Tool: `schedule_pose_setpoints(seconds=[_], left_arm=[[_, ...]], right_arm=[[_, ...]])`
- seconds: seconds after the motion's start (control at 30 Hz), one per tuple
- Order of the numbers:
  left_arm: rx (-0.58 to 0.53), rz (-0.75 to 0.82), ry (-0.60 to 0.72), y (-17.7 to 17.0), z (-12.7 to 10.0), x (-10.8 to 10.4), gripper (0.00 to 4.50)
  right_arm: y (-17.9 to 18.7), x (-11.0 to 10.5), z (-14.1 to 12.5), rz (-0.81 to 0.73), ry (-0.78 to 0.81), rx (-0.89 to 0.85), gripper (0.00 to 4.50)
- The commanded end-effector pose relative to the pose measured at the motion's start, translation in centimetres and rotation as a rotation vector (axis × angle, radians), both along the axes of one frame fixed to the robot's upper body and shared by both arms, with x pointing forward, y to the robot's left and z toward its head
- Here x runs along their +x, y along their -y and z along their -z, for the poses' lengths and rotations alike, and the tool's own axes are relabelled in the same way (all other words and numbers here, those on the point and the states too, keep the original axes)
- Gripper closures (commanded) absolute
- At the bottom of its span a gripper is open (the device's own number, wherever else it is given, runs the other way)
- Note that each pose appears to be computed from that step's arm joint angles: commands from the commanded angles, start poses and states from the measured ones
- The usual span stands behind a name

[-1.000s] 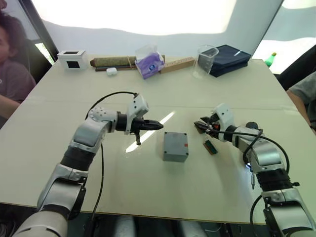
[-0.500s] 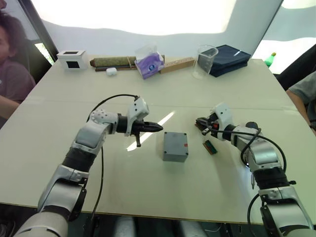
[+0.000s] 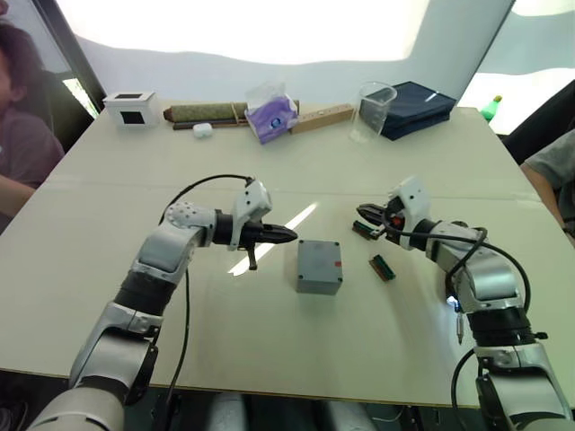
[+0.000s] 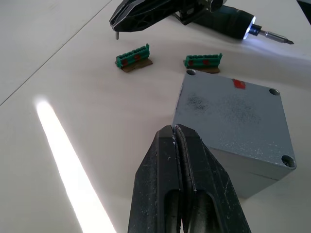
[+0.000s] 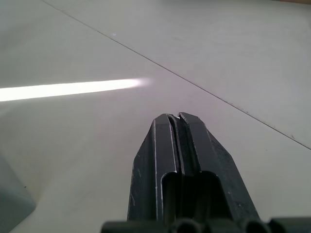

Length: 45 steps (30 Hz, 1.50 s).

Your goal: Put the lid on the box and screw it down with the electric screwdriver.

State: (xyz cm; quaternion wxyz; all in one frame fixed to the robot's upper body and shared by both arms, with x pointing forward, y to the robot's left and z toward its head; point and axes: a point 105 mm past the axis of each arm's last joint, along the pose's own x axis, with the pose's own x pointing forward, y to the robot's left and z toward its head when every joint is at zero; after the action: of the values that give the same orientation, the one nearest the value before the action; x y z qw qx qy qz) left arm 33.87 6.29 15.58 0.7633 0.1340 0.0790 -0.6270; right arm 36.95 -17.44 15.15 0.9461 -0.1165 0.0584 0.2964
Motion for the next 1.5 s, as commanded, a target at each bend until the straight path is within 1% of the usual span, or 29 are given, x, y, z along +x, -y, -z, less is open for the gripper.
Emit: schedule_pose_setpoints(seconds=[0.03, 0.1, 0.17, 0.27, 0.33, 0.5, 0.73, 1.4, 1.47, 1.5], left_arm=[[-0.038, 0.052, 0.049, 0.2, -2.4, -0.8, 4.50], [-0.018, 0.092, 0.036, -0.4, -2.7, -1.8, 4.50], [0.006, 0.113, 0.029, -0.7, -2.6, -2.3, 4.50], [0.040, 0.151, 0.018, -1.0, -2.3, -3.2, 4.50], [0.040, 0.153, 0.016, -0.9, -2.3, -3.3, 4.50], [0.032, 0.139, 0.016, -0.3, -1.9, -2.9, 4.50], [0.033, 0.130, 0.025, -0.1, -1.7, -2.6, 4.50], [0.037, 0.115, 0.024, -0.3, -0.9, -2.3, 4.50], [0.035, 0.116, 0.027, -0.3, -1.0, -2.2, 4.50], [0.034, 0.116, 0.029, -0.2, -0.9, -2.2, 4.50]], right_arm=[[-0.8, -1.7, -3.5, -0.047, 0.122, 0.000, 4.48], [-2.0, -3.5, -4.3, -0.093, 0.143, 0.014, 4.48], [-2.6, -4.6, -4.5, -0.116, 0.144, 0.028, 4.48], [-4.3, -7.0, -3.8, -0.168, 0.131, 0.021, 4.48], [-4.9, -7.7, -3.3, -0.180, 0.120, 0.018, 4.48], [-5.5, -7.8, -2.0, -0.165, 0.085, 0.025, 4.48], [-5.2, -7.4, -0.8, -0.143, 0.058, 0.002, 4.48], [-5.4, -7.5, 1.0, -0.140, -0.011, 0.009, 4.48], [-5.5, -7.5, 1.1, -0.143, -0.022, 0.011, 3.83], [-5.5, -7.5, 1.2, -0.143, -0.024, 0.011, 3.67]])
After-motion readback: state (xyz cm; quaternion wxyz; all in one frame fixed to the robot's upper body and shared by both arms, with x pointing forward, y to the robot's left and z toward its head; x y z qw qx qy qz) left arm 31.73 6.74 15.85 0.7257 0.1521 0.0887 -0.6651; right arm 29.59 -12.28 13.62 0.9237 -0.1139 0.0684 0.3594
